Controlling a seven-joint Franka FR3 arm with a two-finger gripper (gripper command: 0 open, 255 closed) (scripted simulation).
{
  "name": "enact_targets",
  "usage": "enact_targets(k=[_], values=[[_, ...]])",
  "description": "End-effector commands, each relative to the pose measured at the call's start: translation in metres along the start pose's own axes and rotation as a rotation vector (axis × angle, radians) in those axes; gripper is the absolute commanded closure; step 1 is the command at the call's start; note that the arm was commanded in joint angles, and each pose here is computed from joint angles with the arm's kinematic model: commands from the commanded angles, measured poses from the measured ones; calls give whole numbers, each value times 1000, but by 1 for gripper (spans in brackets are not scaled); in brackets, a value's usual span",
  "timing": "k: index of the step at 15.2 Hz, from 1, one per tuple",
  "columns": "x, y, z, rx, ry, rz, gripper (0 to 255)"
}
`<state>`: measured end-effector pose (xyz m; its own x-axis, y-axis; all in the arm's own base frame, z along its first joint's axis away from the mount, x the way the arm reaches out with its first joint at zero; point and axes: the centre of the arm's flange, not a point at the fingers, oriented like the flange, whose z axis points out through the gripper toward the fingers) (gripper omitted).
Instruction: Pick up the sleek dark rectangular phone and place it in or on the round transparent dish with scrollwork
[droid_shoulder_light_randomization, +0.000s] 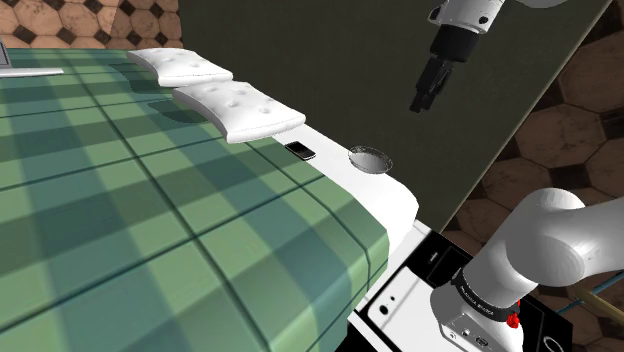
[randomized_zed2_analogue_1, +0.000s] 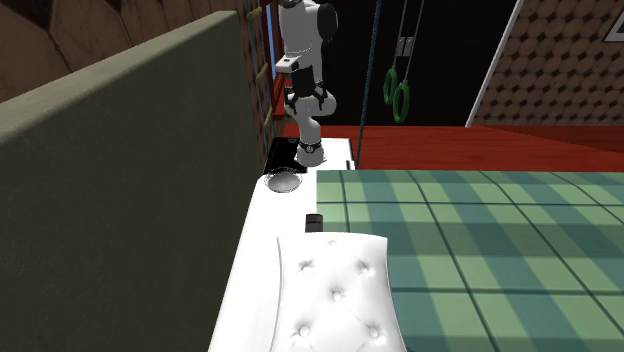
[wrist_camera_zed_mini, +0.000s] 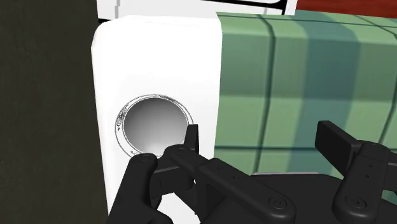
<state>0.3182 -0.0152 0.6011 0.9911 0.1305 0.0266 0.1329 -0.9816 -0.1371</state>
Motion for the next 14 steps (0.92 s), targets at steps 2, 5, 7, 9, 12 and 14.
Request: enact_targets(k=[2,5,7,9,12,14], values=[[11,1,8,-3,-2,-1,0],[44,4,31,-11,-8,-4,0],[66,5,46,-16,-11,-7,0],[88,7,62,-21,-15,-9,0],[120,10,85,-29,-21,-12,0],[142,12,101,-35,-25,-14,0]])
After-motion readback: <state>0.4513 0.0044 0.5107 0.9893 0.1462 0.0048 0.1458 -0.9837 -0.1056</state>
